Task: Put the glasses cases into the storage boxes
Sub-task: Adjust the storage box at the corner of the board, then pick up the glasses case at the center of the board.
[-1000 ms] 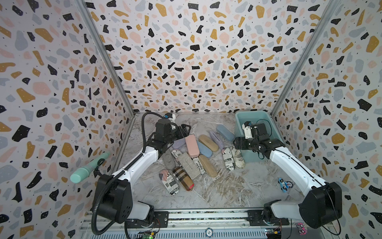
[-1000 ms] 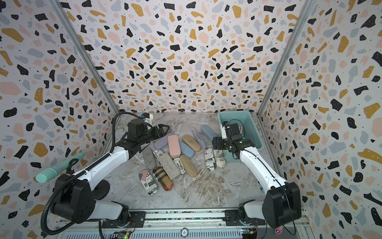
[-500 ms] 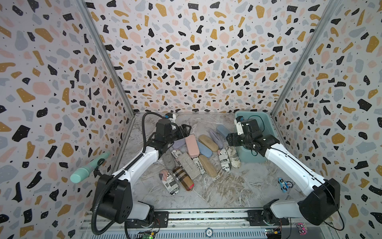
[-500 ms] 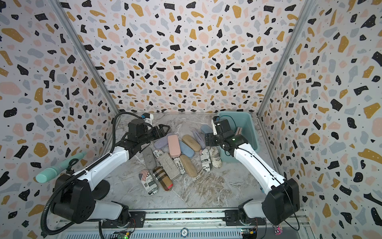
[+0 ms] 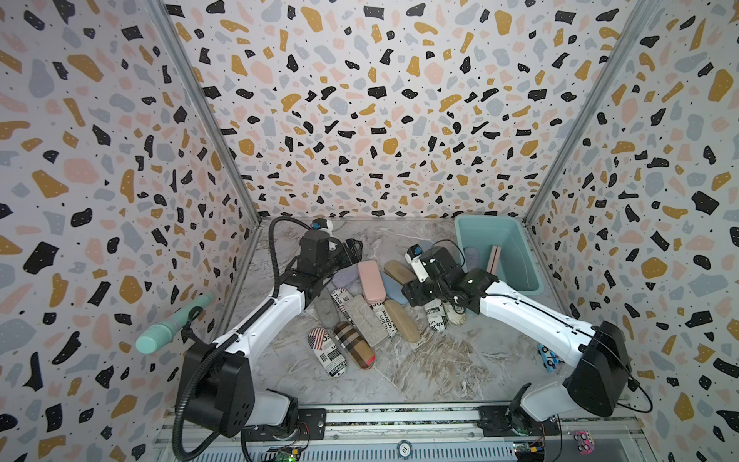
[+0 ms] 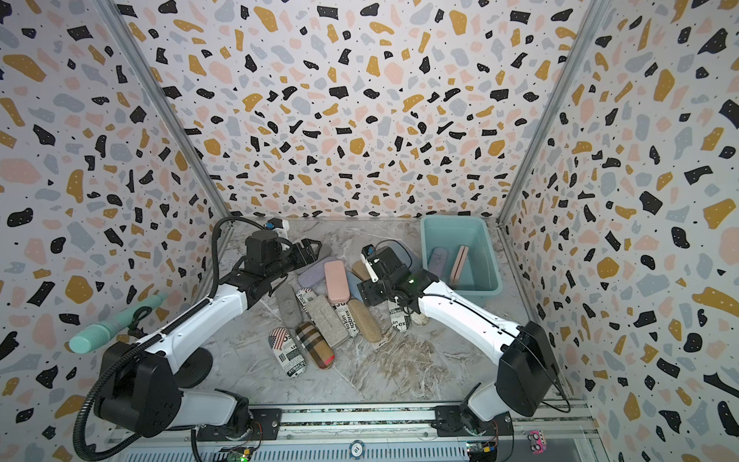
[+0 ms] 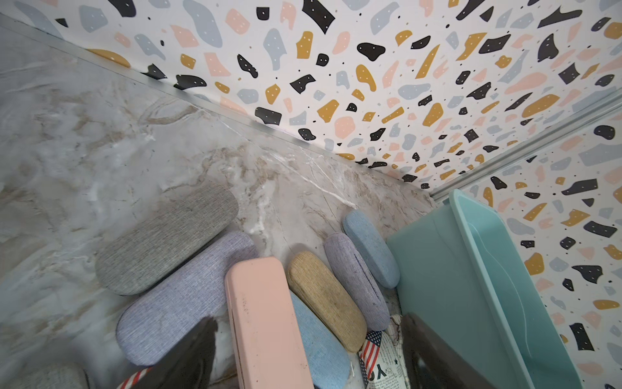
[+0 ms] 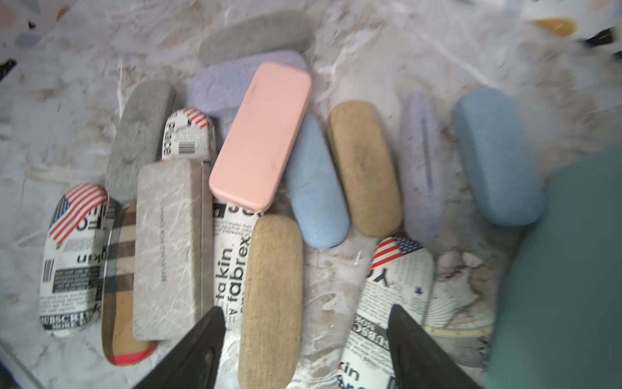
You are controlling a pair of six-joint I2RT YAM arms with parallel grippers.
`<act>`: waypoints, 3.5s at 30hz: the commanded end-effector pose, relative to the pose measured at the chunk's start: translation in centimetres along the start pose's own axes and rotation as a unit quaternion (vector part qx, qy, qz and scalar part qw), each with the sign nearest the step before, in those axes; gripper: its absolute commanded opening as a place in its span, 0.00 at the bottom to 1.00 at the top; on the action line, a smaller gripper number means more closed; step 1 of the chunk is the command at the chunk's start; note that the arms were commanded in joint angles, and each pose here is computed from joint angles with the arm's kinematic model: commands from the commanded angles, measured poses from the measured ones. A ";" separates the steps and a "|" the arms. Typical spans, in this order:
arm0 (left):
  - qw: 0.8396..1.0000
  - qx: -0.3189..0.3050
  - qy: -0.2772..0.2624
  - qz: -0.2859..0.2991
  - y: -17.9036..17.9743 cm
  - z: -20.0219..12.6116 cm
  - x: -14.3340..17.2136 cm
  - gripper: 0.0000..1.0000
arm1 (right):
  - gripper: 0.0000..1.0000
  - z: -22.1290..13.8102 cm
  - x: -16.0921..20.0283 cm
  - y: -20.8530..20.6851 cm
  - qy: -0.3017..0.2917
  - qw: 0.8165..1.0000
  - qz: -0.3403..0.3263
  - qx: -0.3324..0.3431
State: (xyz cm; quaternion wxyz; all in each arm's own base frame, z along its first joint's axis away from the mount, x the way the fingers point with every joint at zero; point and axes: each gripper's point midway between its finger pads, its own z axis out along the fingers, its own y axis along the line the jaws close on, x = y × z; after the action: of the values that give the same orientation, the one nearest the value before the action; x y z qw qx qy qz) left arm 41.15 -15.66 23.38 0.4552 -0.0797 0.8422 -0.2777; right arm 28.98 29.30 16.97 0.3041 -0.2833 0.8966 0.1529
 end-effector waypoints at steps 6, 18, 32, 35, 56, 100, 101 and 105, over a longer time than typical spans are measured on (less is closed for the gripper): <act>1.000 0.000 -0.029 0.006 -0.6 -0.9 -2.0 0.87 | 0.80 5.6 4.8 2.8 0.060 0.995 0.021 -0.074; 1.000 0.014 -0.022 0.006 -1.0 -0.7 -1.7 0.87 | 0.75 8.2 7.0 0.5 0.079 0.991 0.060 -0.085; 1.000 0.019 -0.016 0.003 -1.1 -0.4 -1.4 0.86 | 0.77 8.5 10.4 0.0 0.119 0.991 0.034 -0.044; 1.000 0.022 -0.014 0.002 -1.2 -0.4 -1.4 0.86 | 0.78 8.5 10.6 0.8 0.127 0.991 0.016 -0.040; 1.000 0.027 -0.012 0.003 -1.4 -0.4 -1.3 0.86 | 0.75 8.1 10.0 0.1 0.123 0.990 0.048 -0.039; 0.995 0.098 0.012 0.006 -4.0 0.0 -0.1 0.84 | 0.61 -2.3 -4.1 -3.0 -0.063 0.998 0.017 0.021; 0.995 0.102 0.013 0.007 -4.2 -0.1 -0.1 0.85 | 0.61 -2.7 -4.8 -3.6 -0.072 0.997 0.018 0.026; 0.992 0.124 0.019 0.014 -5.5 -0.2 0.5 0.84 | 0.61 -5.1 -8.2 -7.8 -0.111 0.991 0.032 0.064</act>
State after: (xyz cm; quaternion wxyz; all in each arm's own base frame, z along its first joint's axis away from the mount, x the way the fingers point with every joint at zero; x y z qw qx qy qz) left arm 40.42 -19.03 23.48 0.4269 -0.0311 0.8353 -0.3450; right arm 34.89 26.43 20.77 0.3624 -0.2288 0.8908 0.1510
